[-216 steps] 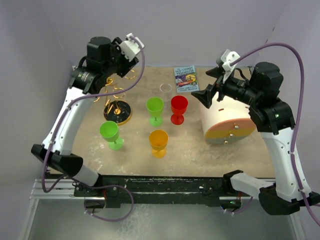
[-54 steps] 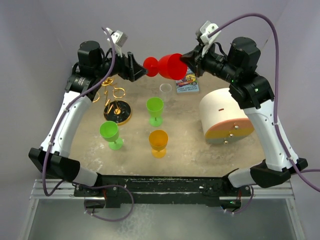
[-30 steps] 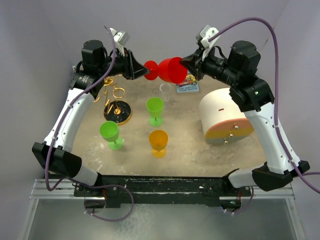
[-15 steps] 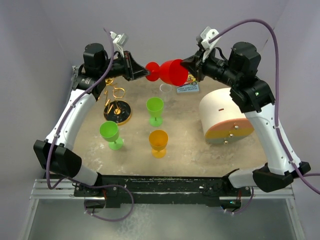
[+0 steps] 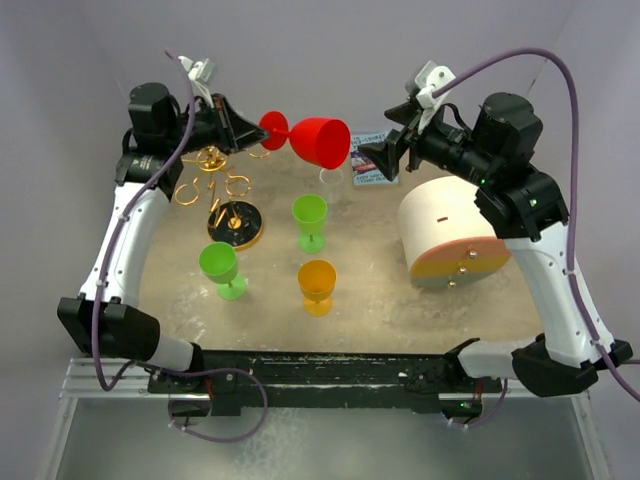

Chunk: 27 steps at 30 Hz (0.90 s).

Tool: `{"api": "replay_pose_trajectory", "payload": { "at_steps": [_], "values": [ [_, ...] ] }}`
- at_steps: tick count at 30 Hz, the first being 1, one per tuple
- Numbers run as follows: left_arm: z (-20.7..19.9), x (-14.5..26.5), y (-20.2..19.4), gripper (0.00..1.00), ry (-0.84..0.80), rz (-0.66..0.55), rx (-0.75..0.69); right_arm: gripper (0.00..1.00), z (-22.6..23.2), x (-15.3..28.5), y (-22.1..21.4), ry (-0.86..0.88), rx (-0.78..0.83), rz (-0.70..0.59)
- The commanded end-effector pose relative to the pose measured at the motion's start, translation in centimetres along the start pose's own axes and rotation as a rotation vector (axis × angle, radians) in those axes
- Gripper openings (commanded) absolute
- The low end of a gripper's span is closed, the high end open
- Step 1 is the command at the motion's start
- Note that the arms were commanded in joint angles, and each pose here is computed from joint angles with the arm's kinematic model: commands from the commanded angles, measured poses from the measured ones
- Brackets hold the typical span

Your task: Place the wine glass upside down on the wine glass rack

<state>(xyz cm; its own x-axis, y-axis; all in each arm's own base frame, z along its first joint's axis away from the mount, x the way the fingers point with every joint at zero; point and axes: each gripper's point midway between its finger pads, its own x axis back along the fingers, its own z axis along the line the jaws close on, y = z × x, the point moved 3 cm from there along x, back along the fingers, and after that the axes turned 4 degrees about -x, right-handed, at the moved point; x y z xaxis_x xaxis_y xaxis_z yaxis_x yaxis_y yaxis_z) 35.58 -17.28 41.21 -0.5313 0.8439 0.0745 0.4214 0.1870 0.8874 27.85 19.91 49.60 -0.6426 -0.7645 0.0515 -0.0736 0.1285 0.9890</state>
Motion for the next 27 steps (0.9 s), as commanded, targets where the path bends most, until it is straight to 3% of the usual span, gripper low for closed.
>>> {"api": "replay_pose_trajectory", "payload": {
  "at_steps": [1, 14, 19, 27],
  "values": [
    [-0.8, 4.1, 4.2, 0.0, 0.096, -0.101, -0.142, 0.81, 0.1, 2.7, 2.8, -0.03, 0.055, -0.076],
    [0.1, 15.5, 11.0, 0.0, 0.825, -0.28, -0.587, 0.86, -1.4, 2.3, 0.5, -0.07, -0.065, -0.063],
    [-0.5, 19.3, 12.7, 0.0, 1.023, -0.299, -0.699, 0.86, -0.7, 1.6, 0.4, -0.003, -0.096, -0.062],
    [-0.2, 24.9, 15.0, 0.0, 1.366, -0.27, -0.869, 0.88, -1.5, 1.7, -0.2, -0.061, -0.097, -0.017]
  ]
}}
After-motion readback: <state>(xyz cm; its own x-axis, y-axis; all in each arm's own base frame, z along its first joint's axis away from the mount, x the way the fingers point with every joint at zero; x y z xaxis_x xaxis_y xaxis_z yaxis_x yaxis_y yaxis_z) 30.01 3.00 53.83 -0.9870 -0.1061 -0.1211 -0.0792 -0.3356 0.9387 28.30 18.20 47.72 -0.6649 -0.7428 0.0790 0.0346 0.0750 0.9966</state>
